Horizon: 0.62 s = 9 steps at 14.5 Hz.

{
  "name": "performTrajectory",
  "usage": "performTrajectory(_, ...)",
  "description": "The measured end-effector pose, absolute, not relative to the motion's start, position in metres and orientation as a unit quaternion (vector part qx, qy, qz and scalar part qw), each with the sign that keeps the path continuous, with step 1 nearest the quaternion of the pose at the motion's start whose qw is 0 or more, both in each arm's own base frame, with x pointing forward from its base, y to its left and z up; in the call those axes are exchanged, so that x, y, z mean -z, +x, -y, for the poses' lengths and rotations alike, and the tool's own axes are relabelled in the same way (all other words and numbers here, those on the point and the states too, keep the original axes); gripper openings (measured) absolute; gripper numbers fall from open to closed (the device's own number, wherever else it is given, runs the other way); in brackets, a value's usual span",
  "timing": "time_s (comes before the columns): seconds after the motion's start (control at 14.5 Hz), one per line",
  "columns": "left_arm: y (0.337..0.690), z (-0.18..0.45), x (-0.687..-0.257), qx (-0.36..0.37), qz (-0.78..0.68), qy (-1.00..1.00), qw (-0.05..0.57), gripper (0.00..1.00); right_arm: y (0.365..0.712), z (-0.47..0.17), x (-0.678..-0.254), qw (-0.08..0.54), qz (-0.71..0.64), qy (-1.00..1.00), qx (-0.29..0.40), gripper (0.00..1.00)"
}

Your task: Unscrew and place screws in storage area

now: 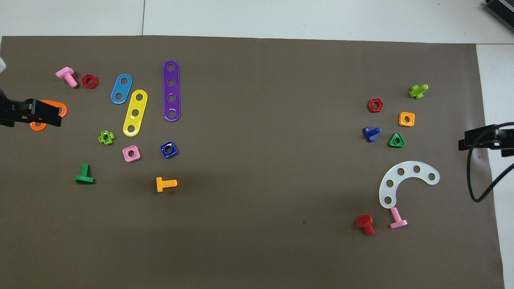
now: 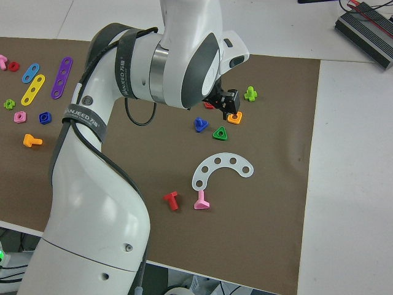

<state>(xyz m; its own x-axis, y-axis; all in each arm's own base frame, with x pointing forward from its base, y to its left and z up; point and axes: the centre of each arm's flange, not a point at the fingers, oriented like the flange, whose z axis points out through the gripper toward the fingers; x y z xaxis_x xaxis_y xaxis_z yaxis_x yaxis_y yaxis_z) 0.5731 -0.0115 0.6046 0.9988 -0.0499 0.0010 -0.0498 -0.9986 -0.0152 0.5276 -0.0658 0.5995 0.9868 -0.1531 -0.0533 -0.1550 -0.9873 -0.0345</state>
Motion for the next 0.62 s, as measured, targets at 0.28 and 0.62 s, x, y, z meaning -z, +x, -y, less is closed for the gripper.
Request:
performTrajectory(0.28,0.573,0.011,-0.604,0.0,-0.025,-1.0,0.008,1.0,0.529,0.056,-0.624,0.001,-0.064,-0.998,-0.009,1.0)
performTrajectory(0.62,0.573,0.012,-0.603,-0.001,-0.025,-1.0,0.008,1.0,0.531,0.051,-0.623,-0.002,-0.059,-0.998,-0.009,1.0)
